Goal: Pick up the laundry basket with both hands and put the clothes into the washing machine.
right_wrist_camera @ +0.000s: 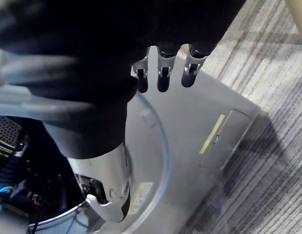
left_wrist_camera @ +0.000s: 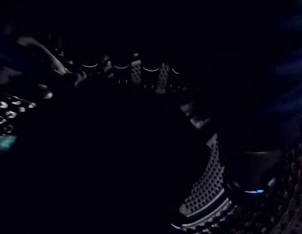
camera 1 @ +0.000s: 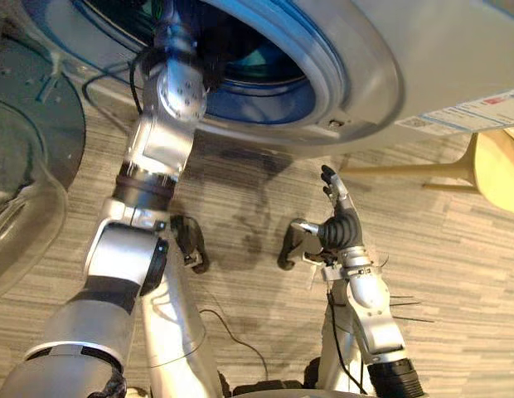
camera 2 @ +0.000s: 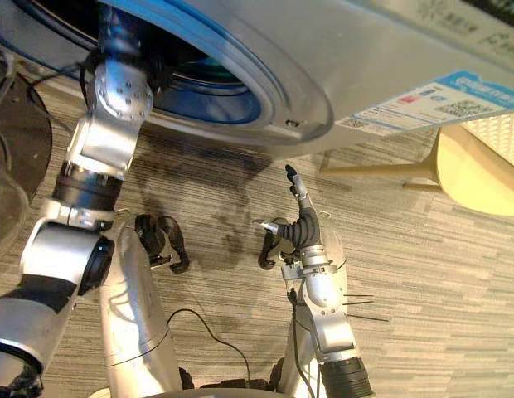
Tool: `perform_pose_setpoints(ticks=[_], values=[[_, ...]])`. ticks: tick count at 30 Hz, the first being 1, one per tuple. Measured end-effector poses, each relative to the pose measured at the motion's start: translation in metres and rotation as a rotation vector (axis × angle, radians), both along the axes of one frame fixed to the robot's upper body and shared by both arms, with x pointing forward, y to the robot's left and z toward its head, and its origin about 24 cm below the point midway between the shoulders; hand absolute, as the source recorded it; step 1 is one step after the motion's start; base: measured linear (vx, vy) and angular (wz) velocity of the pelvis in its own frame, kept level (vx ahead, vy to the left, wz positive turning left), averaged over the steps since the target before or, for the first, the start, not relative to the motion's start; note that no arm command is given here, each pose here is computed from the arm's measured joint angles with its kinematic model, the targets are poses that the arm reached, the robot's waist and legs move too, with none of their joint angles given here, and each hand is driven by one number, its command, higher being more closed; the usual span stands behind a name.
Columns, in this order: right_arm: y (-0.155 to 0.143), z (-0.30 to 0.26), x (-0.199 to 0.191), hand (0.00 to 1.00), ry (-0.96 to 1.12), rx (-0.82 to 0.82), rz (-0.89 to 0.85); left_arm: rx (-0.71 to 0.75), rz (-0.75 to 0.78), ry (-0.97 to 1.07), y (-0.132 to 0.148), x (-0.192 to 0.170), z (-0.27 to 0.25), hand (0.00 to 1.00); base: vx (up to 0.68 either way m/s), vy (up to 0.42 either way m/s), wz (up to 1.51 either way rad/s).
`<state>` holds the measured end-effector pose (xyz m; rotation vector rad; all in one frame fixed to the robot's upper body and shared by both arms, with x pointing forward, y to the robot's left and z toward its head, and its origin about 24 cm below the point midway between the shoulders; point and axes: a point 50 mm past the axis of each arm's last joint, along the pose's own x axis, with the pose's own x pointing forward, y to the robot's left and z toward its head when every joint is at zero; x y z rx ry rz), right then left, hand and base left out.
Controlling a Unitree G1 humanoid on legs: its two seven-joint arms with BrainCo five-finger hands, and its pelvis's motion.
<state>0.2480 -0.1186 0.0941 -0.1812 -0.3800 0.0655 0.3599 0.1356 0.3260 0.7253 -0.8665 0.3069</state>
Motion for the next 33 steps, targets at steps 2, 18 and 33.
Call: perform_pose_setpoints(ticks=[2,18,33], values=[[-0.001,-0.001,0.000,0.00,0.004,-0.010,-0.005,-0.084,0.002,0.057,0.015,-0.001,-0.029,0.00,0.04,-0.037,0.19],[-0.033,-0.128,-0.018,0.00,0.560,-0.072,-0.221,-0.695,-0.064,0.809,0.020,-0.099,-0.311,0.00,0.09,-0.066,0.16],[-0.074,-0.227,-0.094,0.00,1.151,-0.026,-0.336,-0.833,0.238,1.615,0.054,-0.224,-0.468,0.00,0.11,0.011,-0.15]])
